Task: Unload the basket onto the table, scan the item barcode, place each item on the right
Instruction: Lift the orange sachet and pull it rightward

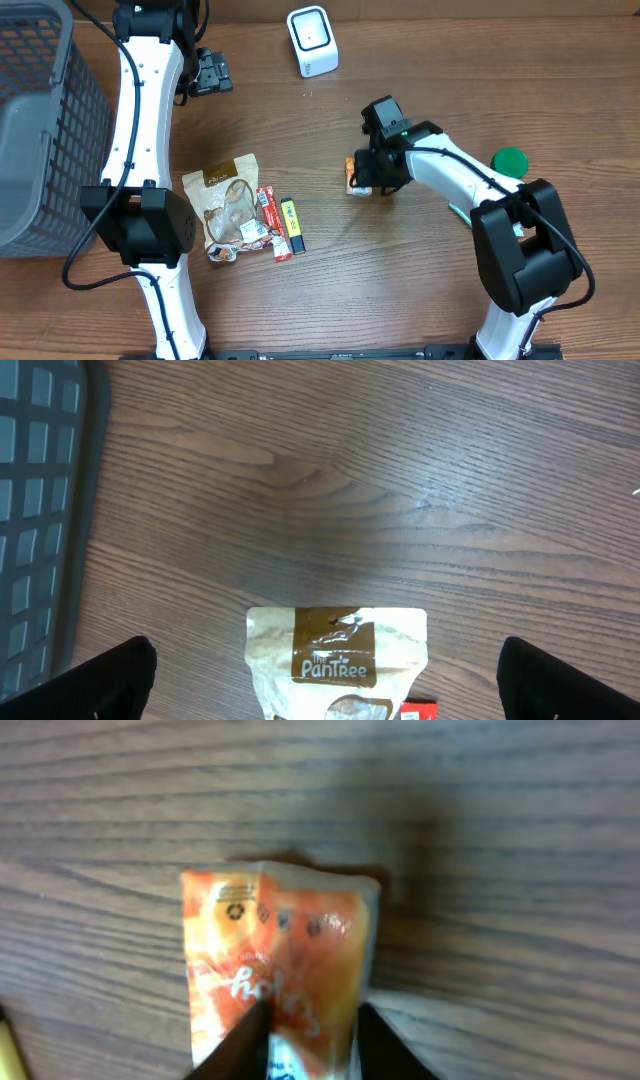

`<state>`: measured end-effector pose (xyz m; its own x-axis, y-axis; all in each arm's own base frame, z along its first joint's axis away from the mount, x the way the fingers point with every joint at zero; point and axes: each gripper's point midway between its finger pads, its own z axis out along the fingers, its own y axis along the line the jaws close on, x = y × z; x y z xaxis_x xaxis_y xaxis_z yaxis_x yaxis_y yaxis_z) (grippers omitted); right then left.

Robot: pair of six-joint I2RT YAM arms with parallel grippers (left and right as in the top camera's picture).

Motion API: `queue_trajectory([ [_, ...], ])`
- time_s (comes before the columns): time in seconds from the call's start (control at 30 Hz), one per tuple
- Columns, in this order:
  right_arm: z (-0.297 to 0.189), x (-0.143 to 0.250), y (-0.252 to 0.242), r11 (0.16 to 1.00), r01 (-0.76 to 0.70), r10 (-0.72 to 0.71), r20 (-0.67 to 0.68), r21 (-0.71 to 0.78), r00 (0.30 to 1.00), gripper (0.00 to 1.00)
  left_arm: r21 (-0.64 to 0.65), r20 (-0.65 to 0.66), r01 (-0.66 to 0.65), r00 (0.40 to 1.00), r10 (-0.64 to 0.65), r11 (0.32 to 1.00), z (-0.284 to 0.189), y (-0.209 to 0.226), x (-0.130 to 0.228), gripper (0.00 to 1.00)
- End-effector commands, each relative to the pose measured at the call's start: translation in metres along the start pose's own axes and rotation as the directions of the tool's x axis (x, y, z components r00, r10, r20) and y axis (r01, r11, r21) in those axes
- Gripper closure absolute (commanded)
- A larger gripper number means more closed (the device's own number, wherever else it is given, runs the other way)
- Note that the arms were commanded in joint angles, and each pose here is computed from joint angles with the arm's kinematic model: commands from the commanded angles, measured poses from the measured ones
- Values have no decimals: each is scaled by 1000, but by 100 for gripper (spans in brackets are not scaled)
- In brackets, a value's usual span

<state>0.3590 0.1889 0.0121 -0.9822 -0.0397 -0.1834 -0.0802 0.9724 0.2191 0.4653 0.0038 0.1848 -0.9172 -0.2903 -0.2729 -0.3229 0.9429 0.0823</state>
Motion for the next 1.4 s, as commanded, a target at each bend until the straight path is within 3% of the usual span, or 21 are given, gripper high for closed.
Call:
queue_trajectory([
  [0.0, 7, 13, -7, 1000, -16, 16, -27, -1, 1000, 79, -10, 13, -18, 1000, 19, 1000, -4, 3, -2, 0],
  [0.07, 7, 12, -10, 1000, -23, 23, -27, 1, 999, 81, -10, 13, -18, 1000, 19, 1000, -4, 3, -2, 0],
  [0.13, 7, 11, -10, 1000, -23, 23, -23, 0, 999, 95, -10, 13, -18, 1000, 19, 1000, -4, 3, -2, 0],
  [0.17, 7, 11, -10, 1000, -23, 23, -23, -1, 999, 96, -10, 13, -18, 1000, 19, 1000, -4, 3, -2, 0],
  [0.73, -1, 7, -7, 1000, -19, 18, -33, -11, 999, 97, -10, 13, -18, 1000, 19, 1000, -4, 3, -2, 0],
  [0.97, -23, 16, 23, 964, -3, -25, -100, -267, 995, 97, -10, 13, -18, 1000, 19, 1000, -4, 3, -2, 0],
  [1.07, -60, 21, 47, 867, -13, -58, -126, -498, 990, 96, -10, 13, -18, 1000, 19, 1000, -4, 3, -2, 0],
  [1.13, -98, 28, 72, 709, 46, -154, -90, -703, 984, 96, -10, 13, -18, 1000, 19, 1000, -4, 3, -2, 0],
  [1.23, -143, 38, 89, 502, 106, -226, -12, -858, 974, 96, -10, 13, -18, 1000, 19, 1000, -4, 3, -2, 0],
  [1.37, -152, 52, 89, 472, 133, -266, 3, -871, 964, 96, -9, 13, -19, 1000, 19, 1000, -4, 3, -2, 0],
])
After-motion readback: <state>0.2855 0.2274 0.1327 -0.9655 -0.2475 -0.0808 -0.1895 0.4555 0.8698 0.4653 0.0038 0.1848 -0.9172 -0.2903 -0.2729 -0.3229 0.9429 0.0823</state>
